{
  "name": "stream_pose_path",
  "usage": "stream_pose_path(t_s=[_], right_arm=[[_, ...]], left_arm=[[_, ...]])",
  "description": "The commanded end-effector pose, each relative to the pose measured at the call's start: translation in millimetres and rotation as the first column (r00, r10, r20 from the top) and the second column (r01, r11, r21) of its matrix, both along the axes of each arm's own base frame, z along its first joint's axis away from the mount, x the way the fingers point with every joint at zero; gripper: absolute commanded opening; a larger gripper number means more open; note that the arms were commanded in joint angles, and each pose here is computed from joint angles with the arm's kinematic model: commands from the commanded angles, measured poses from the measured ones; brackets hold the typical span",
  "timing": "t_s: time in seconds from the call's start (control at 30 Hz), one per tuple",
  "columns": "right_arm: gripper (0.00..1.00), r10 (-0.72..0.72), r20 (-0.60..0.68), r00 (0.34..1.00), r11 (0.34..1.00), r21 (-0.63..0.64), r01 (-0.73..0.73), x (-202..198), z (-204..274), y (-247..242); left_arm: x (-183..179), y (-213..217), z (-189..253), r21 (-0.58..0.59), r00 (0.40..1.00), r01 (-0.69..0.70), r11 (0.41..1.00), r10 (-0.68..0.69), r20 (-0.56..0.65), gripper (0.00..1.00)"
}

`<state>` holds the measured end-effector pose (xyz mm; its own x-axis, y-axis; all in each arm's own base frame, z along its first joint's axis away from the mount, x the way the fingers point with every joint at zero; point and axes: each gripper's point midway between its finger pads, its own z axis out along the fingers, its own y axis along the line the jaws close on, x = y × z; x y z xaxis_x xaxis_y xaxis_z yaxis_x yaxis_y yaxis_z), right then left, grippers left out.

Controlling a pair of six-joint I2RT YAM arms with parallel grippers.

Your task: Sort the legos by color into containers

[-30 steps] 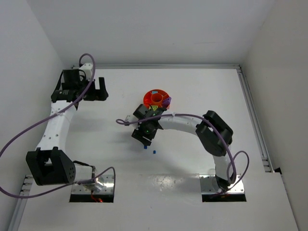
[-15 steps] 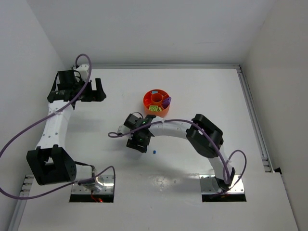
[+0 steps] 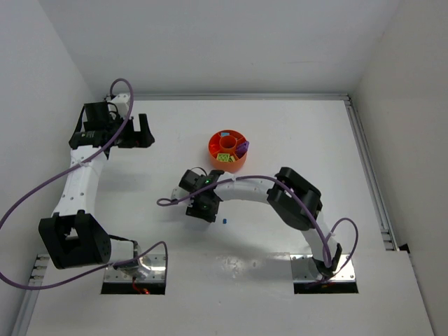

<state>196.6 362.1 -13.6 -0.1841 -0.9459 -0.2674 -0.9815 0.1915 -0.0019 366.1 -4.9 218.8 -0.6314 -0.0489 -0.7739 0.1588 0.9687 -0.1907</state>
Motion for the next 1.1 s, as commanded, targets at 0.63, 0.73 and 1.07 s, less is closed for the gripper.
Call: stream_pose_path(t_s=[0.63, 0.73, 1.07], right_arm=[[0.16, -0.051, 0.045, 0.998, 0.989, 0.143, 0.044, 15, 68, 7], [0.15, -0.119, 0.099, 0.988, 0.969, 0.230, 0.094, 39, 104, 13], [0.14, -0.394, 0.176, 0.902, 0.845, 0.456, 0.280, 147, 191, -6]], left_arm=[[2, -6, 2, -0.033, 0.998, 0.044, 0.998, -0.043, 0.043, 1.00], [3, -8, 2, -0.053, 0.998, 0.040, 0.998, -0.037, 0.047, 1.00], [6, -11, 6, -0.068, 0.997, 0.052, 0.996, -0.047, 0.067, 1.00]])
